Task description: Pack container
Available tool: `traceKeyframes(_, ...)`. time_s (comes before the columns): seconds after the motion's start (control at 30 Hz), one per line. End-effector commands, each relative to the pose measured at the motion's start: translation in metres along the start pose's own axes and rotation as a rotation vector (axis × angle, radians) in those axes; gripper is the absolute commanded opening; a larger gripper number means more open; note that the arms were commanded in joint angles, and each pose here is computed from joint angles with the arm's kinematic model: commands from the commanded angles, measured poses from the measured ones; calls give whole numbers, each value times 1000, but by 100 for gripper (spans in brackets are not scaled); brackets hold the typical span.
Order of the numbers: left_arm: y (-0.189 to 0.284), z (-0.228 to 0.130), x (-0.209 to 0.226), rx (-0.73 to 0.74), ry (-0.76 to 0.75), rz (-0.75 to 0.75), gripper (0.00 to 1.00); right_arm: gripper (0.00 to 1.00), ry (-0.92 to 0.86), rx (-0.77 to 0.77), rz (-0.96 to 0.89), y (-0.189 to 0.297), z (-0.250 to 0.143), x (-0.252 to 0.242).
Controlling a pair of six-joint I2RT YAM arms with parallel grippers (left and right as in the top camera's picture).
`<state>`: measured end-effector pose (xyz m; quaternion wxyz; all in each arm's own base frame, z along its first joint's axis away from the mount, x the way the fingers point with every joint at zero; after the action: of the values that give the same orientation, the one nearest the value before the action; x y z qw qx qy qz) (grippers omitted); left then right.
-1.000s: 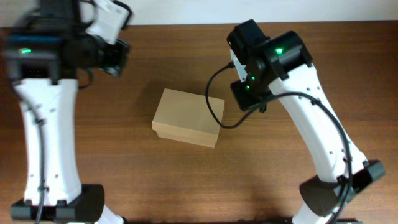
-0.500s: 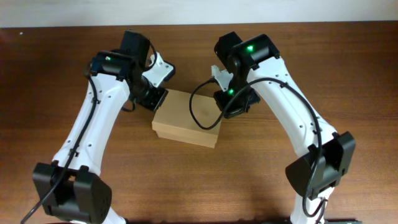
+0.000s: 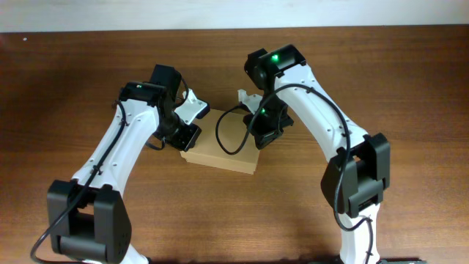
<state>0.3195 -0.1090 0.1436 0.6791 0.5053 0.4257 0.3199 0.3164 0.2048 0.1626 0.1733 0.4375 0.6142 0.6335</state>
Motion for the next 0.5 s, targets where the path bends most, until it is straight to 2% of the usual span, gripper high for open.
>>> traceKeyframes(0.0, -21, -4, 2, 54, 30, -35, 3, 5, 10, 36, 28, -18, 7, -3)
traceKeyframes(0.17, -25, -1, 4, 47, 30, -33, 3, 4, -8, 90, 41, -49, 19, -16)
traceKeyframes(0.27, -25, 5, 6, 21, 43, -27, 4, 4, 16, 6, 22, -41, 34, -18)
traceKeyframes(0.37, -3, 32, 7, -79, 25, 5, 3, 4, 33, -160, -14, 13, 54, -19)
traceKeyframes(0.47, 42, 73, 18, -246, 61, 143, 6, 4, -26, -354, -102, 80, 59, -37)
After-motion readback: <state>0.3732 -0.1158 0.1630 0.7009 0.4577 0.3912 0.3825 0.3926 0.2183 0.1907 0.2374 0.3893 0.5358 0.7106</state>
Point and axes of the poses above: each gripper's point midway between its finger pads, its own y axis back along the fingers, its own x axis along the line the jaws close on, z = x × y, the point moved 4 cm from there along y, back along the fingers, and after that the axes turned 7 degrees about y, right-handed, at the moved point
